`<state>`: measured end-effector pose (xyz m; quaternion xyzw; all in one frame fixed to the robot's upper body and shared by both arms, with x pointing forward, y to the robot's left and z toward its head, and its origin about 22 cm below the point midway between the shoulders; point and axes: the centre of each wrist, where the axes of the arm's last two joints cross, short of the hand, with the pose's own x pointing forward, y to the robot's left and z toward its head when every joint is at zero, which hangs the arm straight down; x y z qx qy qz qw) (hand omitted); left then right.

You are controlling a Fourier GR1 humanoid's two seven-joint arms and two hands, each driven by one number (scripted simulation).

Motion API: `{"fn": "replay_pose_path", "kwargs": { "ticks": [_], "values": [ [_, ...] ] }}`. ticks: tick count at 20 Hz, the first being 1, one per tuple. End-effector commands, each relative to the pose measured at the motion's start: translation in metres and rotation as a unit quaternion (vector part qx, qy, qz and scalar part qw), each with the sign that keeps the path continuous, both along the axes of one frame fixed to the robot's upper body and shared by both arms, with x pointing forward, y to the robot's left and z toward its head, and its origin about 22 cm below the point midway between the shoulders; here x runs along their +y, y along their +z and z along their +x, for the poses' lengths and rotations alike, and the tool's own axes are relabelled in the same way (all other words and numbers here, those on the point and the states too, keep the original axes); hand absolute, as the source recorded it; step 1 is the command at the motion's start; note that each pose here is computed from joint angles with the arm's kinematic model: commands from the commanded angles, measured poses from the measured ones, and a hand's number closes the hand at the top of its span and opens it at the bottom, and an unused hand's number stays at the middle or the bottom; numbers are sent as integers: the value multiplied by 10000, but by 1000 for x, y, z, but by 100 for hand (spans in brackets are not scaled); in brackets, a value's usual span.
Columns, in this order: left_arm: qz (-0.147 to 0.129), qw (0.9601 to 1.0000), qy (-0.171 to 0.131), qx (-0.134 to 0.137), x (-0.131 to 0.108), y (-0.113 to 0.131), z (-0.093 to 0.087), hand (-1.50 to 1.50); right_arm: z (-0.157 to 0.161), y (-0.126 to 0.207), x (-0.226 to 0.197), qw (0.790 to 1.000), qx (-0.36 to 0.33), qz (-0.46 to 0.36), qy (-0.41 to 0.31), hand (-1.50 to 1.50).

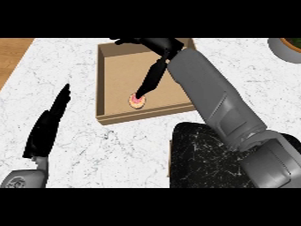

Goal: Pick the cupcake from the tray and place it in the cardboard box

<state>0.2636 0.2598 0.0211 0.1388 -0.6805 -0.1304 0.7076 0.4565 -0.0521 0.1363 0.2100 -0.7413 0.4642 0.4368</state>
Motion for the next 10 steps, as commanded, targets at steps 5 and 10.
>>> {"fn": "replay_pose_path", "kwargs": {
  "ticks": [5, 10],
  "values": [
    [-54, 10000, -13, -45, -8, 6, 6, 0, 19, 30, -51, 9873, 919, 1119, -659, -150],
    [26, 9999, -105, -132, -9, 5, 6, 0, 28, 47, -95, 9781, 898, 1244, -1408, -150]
  ]
}}
